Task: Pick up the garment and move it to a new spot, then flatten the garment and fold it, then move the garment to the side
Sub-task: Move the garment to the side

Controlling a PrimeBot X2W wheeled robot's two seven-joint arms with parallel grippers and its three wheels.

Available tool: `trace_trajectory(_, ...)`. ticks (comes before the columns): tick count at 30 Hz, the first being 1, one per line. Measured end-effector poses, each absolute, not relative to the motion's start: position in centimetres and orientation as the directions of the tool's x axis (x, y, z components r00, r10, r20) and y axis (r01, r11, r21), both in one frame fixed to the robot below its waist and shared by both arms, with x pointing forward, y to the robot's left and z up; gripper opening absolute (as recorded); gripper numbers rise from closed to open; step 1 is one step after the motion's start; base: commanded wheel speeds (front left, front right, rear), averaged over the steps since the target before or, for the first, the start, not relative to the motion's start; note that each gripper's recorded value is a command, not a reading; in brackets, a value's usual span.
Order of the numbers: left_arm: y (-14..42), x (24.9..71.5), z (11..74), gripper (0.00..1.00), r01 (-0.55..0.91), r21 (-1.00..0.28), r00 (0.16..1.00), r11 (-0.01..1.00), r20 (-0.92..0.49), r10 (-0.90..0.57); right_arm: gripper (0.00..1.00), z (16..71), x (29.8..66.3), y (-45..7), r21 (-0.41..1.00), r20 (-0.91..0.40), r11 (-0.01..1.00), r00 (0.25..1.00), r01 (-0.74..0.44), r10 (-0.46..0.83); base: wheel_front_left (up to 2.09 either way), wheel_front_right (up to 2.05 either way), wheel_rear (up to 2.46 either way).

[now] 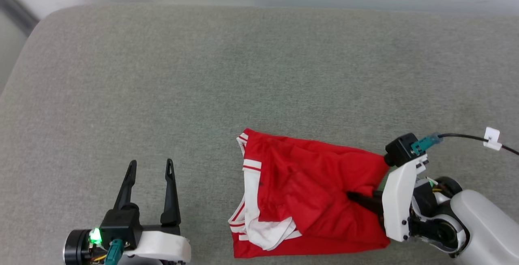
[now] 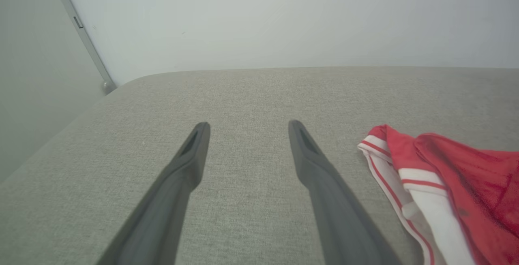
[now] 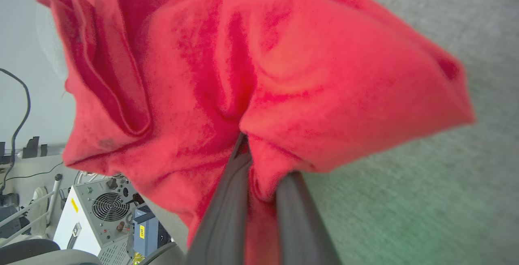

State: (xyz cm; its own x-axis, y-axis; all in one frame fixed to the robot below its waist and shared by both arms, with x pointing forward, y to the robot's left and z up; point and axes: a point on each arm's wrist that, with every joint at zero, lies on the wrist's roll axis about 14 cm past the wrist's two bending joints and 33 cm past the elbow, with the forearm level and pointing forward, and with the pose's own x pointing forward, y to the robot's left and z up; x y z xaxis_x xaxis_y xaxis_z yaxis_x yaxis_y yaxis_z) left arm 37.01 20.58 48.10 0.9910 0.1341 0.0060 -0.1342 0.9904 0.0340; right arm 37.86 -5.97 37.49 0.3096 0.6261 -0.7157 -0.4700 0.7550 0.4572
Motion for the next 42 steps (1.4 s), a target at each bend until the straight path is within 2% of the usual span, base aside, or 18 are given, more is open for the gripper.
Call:
trace_trajectory(6, 19.6, 36.8, 48.3, 1.00, -0.105, 0.024, 0.994, 0.994, 0.012, 0.105, 0.00, 42.3, 40.1, -7.3, 0.312, -0.653, 0.753, 0.444, -0.580, 0.613, 0.00, 0.00, 0.00)
trace_trajectory(11, 18.3, 37.7, 48.7, 1.00, -0.064, 0.008, 0.998, 0.998, 0.029, 0.064, 0.00, 46.2, 41.1, -10.3, 0.171, -0.614, 0.772, 0.547, -0.613, 0.570, 0.00, 0.00, 0.00)
trace_trajectory(17, 15.2, 39.5, 48.5, 1.00, 0.031, -0.010, 0.999, 0.999, 0.033, -0.031, 0.00, 49.5, 41.5, -16.3, 0.007, -0.599, 0.828, 0.661, -0.560, 0.452, 0.00, 0.00, 0.00)
trace_trajectory(23, 12.2, 42.2, 47.9, 1.00, 0.126, -0.017, 0.991, 0.992, 0.040, -0.125, 0.00, 50.2, 42.0, -24.2, -0.175, -0.627, 0.880, 0.739, -0.441, 0.246, 0.00, 0.00, 0.00)
trace_trajectory(29, 10.4, 44.9, 45.8, 1.00, 0.199, -0.010, 0.980, 0.980, 0.016, -0.198, 0.00, 49.6, 43.4, -33.0, -0.327, -0.640, 0.903, 0.768, -0.280, 0.006, 0.00, 0.00, 0.00)
trace_trajectory(42, 9.0, 48.7, 41.6, 1.00, 0.251, -0.017, 0.968, 0.968, -0.020, -0.251, 0.00, 46.4, 45.6, -45.3, -0.518, -0.654, 0.854, 0.665, -0.046, -0.361, 0.00, 0.00, 0.00)
